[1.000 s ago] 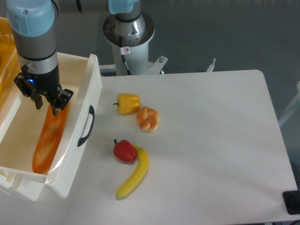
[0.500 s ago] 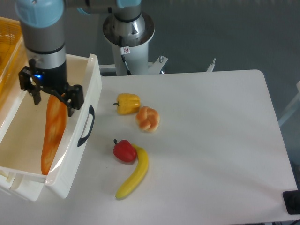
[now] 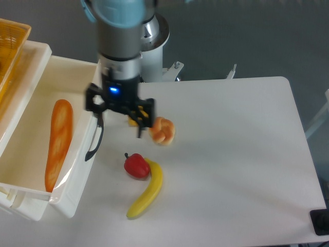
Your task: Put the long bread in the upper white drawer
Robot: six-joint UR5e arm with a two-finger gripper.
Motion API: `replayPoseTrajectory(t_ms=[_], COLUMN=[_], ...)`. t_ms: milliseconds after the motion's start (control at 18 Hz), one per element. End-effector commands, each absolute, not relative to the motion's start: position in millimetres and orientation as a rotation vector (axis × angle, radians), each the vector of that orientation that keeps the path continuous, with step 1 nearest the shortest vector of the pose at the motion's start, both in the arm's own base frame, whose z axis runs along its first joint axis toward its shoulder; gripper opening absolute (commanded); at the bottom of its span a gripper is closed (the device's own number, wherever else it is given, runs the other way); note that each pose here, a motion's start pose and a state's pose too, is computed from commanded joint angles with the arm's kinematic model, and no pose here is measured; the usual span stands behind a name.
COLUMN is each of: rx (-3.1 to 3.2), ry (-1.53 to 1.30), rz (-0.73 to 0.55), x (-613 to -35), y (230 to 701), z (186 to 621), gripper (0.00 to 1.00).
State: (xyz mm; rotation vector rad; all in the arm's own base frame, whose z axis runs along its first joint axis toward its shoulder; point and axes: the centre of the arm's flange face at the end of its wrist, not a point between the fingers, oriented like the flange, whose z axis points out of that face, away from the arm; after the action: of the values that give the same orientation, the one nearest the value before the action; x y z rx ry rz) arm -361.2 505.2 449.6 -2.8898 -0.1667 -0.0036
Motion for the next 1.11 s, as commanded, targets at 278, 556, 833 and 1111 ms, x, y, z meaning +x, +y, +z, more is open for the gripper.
replayPoseTrajectory(t_ms=[278,556,833,1111], rx=[-2.944,-3.051,-3.127,-3.124], ry=[-0.164,-0.018,0.106,0.256], rz=[-0.035,0.091,0.096,0.093], x=[-432,-481,-500,-508], y=[484,473,472,459], z=[384,319,284,286], gripper=[1.00,1.00,1.00,1.00])
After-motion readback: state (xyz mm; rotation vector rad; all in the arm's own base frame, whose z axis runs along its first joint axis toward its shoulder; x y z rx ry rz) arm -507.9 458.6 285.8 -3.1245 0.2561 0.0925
